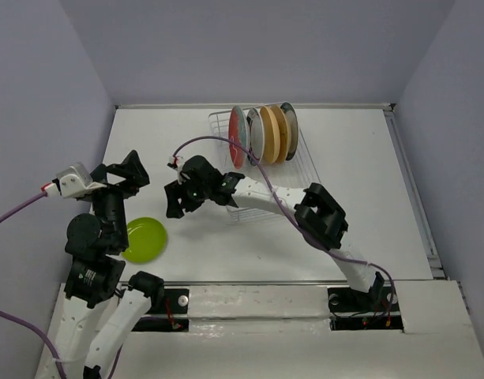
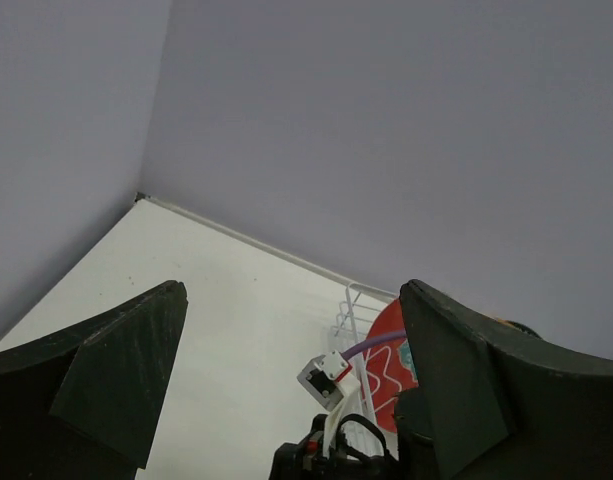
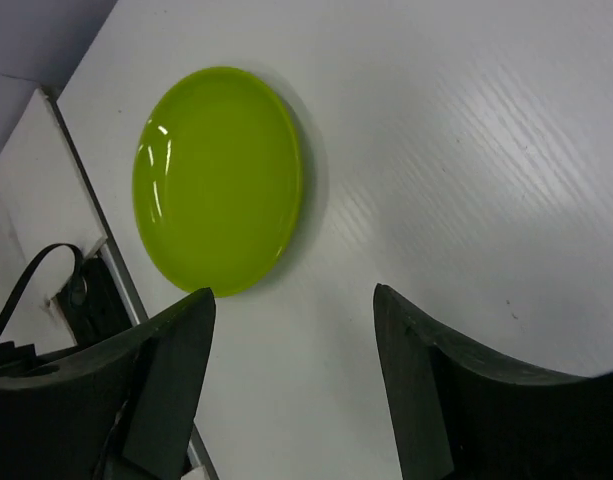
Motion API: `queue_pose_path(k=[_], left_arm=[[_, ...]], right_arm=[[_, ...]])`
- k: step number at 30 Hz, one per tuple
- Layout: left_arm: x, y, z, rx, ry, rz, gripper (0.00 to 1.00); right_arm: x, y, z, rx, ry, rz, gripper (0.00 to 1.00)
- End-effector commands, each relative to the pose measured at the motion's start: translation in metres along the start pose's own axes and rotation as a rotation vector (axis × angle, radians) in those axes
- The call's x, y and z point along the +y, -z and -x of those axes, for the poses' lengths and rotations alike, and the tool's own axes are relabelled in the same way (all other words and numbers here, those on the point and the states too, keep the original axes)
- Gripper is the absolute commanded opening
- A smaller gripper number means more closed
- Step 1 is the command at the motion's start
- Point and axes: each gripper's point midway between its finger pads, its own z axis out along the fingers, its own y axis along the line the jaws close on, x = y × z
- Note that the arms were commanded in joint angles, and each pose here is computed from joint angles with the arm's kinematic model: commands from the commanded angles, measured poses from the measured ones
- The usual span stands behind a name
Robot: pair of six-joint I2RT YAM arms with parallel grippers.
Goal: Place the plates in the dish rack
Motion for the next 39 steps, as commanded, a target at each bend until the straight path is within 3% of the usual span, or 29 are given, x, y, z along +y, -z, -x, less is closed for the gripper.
queue_pose_path(k=[1, 10, 21, 24, 27, 28, 29, 35, 39], left_arm=[[0.012, -0.007, -0.018, 0.003, -0.027, 0.056, 0.99], [0.004, -0.008, -0.044, 0.042, -0.039, -0.015, 0.99], [0.000, -0.006, -0.047, 0.043, -0.032, -0.050, 0.99], [-0.002, -0.005, -0.046, 0.042, -0.026, -0.059, 0.99], [-0.004, -0.004, -0.044, 0.035, -0.019, -0.073, 0.99], [-0.004, -0.004, -0.044, 0.035, -0.019, -0.075, 0.99], [-0.004, -0.003, -0.043, 0.032, -0.019, -0.074, 0.99], [0.004, -0.001, -0.037, 0.009, -0.017, -0.039, 0.99], [0.008, 0.003, -0.031, -0.012, -0.005, -0.025, 0.99]], right_arm=[[0.026, -0.017, 0.012, -0.044, -0.080, 0.094, 0.68], [0.017, -0.060, -0.038, 0.090, -0.182, 0.186, 0.53], [0.017, -0.093, -0.071, 0.184, -0.309, 0.252, 0.46], [0.015, -0.101, -0.075, 0.192, -0.345, 0.261, 0.39], [0.013, -0.106, -0.078, 0.195, -0.374, 0.258, 0.25], [0.013, -0.107, -0.076, 0.188, -0.377, 0.255, 0.12], [0.012, -0.107, -0.074, 0.179, -0.376, 0.251, 0.07], [0.022, -0.084, -0.019, 0.016, -0.267, 0.195, 0.07], [0.020, -0.028, 0.061, -0.215, -0.102, 0.064, 0.07]])
